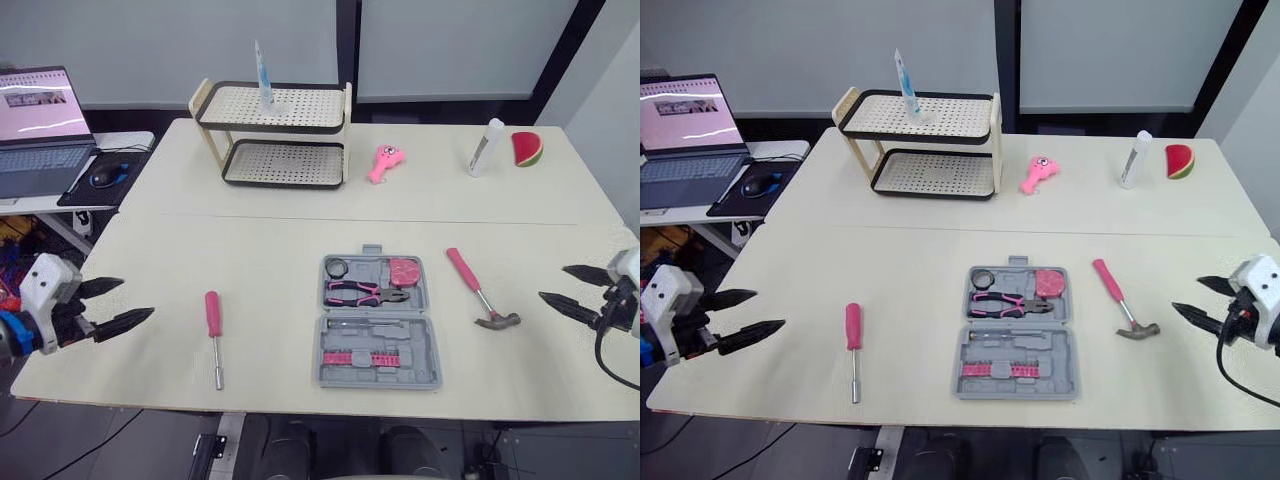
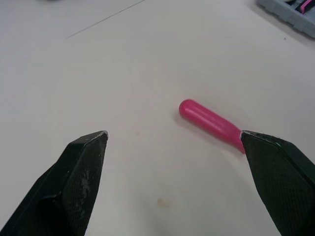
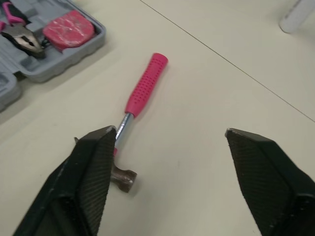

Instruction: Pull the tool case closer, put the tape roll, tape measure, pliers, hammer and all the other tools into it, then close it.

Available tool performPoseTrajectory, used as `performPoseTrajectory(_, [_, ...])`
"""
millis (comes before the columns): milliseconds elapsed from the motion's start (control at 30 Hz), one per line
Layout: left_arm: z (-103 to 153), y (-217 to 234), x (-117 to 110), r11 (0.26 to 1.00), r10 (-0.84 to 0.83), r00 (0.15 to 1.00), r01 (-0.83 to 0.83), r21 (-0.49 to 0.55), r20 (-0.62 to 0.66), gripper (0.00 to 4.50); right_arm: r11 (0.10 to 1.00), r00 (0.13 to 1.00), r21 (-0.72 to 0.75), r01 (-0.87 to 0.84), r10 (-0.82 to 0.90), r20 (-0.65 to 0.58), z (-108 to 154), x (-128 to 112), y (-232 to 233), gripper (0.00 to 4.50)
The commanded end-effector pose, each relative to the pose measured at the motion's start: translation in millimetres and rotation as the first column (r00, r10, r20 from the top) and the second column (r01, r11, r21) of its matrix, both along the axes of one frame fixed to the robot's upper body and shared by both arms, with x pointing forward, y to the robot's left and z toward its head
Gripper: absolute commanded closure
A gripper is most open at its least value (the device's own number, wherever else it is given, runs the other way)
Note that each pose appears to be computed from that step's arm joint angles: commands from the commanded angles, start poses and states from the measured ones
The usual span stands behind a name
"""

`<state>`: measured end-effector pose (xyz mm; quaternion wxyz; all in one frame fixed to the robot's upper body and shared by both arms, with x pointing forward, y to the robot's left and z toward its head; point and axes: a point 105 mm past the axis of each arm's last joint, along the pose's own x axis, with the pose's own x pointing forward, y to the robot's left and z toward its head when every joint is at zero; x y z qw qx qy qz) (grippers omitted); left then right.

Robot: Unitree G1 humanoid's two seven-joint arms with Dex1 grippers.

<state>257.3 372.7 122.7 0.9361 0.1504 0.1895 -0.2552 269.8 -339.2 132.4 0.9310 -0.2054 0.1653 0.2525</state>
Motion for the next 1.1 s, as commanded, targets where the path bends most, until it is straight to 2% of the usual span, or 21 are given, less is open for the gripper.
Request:
performPoseTrajectory(33, [11,21,4,0.995,0.103,0.991,-0.104,0.007,0.090,0.00,0.997,0.995,-0.009,0.074,-0.073,0.075,10,-1,-18,0.03])
performPoseTrajectory(233, [7,25,4,0.993,0.112,0.990,-0.114,0.011,0.083,0.00,0.993,0.990,-0.002,0.118,-0.118,0.071,5,-2,-25,0.03])
performPoseTrajectory(367, [14,21,11,0.993,0.113,0.984,-0.115,0.011,0.137,0.00,0.990,0.987,0.006,0.144,-0.144,0.075,4,-2,-24,0.03])
performPoseTrajectory(500, [52,-28,35,0.998,-0.051,0.968,0.055,-0.009,0.246,0.00,0.987,0.984,-0.002,0.163,-0.162,0.066,2,-6,-13,0.03])
performPoseTrajectory(633, [75,-77,49,0.975,-0.212,0.935,0.223,-0.006,0.284,0.00,0.989,0.988,0.005,0.146,-0.146,0.041,-1,-6,1,0.03])
performPoseTrajectory(733, [89,-150,54,0.868,-0.489,0.826,0.494,0.060,0.281,0.00,0.996,0.996,-0.007,0.089,-0.089,-0.018,-10,-4,18,0.03])
performPoseTrajectory(800, [92,-202,49,0.739,-0.664,0.695,0.666,0.101,0.276,0.00,0.998,0.997,0.007,0.066,-0.066,-0.030,-11,4,30,0.03])
performPoseTrajectory(900, [93,-243,39,0.609,-0.782,0.565,0.783,0.128,0.263,0.00,0.998,0.998,0.024,0.056,-0.055,-0.037,-11,13,41,0.03])
performPoseTrajectory(1100, [84,-280,25,0.462,-0.873,0.424,0.877,0.130,0.240,0.00,0.994,0.991,0.056,0.098,-0.092,-0.101,-30,31,59,0.03])
